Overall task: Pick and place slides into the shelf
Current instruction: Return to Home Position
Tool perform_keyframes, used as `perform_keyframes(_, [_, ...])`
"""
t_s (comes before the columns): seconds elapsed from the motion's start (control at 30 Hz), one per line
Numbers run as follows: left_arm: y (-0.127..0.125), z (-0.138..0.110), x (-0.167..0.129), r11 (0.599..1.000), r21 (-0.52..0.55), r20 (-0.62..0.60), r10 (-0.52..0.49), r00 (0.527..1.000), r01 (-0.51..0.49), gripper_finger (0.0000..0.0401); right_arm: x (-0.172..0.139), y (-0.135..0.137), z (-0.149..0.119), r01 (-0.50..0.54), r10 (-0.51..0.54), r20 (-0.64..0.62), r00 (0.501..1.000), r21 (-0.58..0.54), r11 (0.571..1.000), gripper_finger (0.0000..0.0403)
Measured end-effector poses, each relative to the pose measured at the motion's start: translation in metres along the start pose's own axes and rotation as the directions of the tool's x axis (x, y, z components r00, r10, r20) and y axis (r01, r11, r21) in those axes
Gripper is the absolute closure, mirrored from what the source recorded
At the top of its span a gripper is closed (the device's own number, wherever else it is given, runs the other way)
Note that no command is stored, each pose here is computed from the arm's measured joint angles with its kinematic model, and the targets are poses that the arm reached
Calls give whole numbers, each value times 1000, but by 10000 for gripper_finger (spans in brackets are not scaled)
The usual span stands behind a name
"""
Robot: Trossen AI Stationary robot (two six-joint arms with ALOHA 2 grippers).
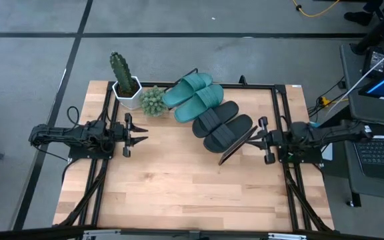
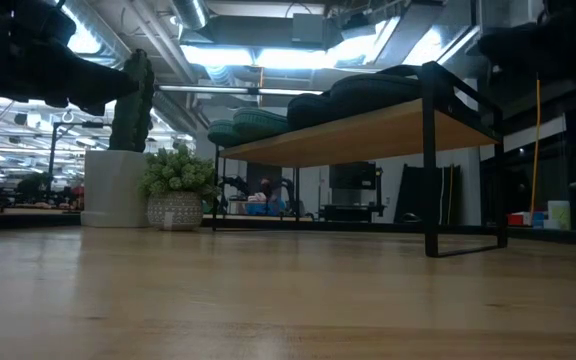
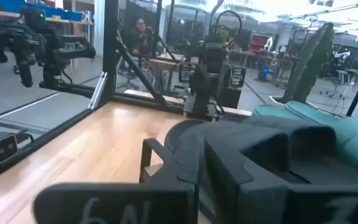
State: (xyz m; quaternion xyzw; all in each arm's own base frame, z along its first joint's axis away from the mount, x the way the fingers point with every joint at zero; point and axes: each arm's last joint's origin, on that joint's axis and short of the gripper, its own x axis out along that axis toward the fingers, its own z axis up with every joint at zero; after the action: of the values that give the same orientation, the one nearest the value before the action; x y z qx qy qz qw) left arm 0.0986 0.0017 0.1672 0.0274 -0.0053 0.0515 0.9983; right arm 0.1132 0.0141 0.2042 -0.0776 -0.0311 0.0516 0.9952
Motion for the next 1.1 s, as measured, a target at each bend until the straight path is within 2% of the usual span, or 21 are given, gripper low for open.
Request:
perform_keyframes(0.3, [0,0,0,1000,0,0,0,1000,0,282,-7,3,-18,2,-2,23,1000,1,1000,377])
perform_keyframes(0.43, [0,0,0,1000,0,0,0,1000,0,282,-7,6,-27,-54,54,32,998,1,999,377])
perform_keyframes(0.63, [0,0,0,1000,0,0,0,1000,0,282,-7,8,-25,-146,144,70,987,16,989,377])
perform_keyframes(1.1, [0,0,0,1000,0,0,0,1000,0,282,-7,9,-28,-149,148,48,988,8,989,377])
